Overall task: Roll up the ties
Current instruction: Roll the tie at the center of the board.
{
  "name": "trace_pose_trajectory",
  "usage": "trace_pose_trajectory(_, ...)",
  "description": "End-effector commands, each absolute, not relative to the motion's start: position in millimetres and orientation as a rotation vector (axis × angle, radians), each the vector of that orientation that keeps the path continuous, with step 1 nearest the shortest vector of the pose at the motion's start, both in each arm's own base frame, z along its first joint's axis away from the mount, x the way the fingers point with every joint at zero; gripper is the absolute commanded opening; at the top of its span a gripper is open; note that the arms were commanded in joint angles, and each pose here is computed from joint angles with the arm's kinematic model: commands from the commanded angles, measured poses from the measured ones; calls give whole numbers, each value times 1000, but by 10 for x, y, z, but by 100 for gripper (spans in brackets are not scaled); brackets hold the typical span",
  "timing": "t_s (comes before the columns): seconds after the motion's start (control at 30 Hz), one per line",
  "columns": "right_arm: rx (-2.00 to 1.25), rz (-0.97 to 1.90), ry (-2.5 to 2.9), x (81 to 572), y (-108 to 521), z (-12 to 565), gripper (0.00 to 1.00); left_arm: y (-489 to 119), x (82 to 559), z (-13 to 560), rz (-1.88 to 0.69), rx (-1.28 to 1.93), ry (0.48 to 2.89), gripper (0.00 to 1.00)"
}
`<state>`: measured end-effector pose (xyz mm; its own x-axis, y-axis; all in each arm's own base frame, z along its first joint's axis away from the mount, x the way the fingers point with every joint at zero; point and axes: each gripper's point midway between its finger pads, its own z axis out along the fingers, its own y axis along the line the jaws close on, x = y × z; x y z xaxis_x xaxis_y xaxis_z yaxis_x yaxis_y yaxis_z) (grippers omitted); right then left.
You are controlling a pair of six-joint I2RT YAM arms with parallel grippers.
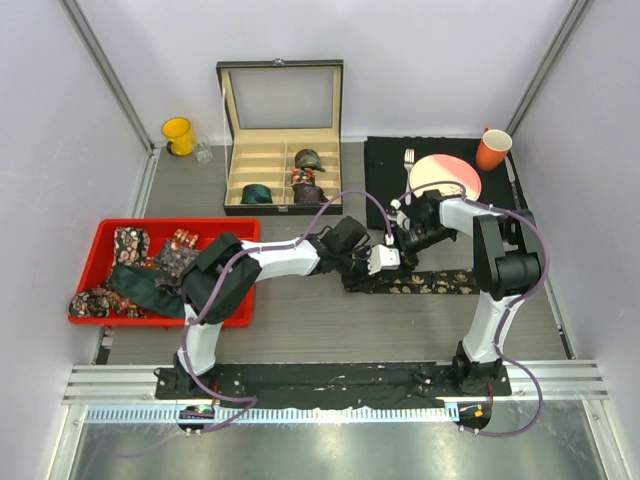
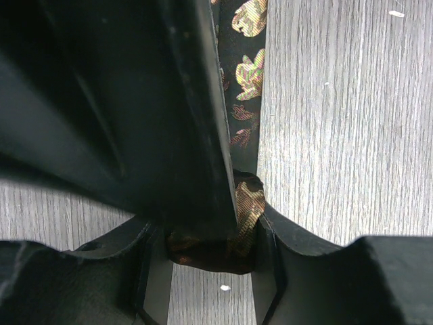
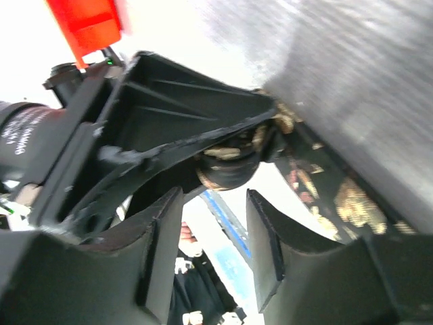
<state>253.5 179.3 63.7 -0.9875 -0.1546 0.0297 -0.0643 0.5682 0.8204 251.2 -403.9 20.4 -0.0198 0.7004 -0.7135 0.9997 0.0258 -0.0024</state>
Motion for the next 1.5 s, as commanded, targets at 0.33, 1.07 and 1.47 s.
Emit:
trace_pose_trajectory(0.33,193,-1404,-2697,2531,1968,500,47,-3246,2258,-612,-498,1890,2127,11)
trace_pose_trajectory(1.07,234,-844,-2897,2513,1387,-243,1,-3766,2249,-95,-784,1786,1947,49)
trace_pose_trajectory(1.47,165,-614,-2937,2528,1135,-374,1,-4033,2338,58,-858,1760,1850,47)
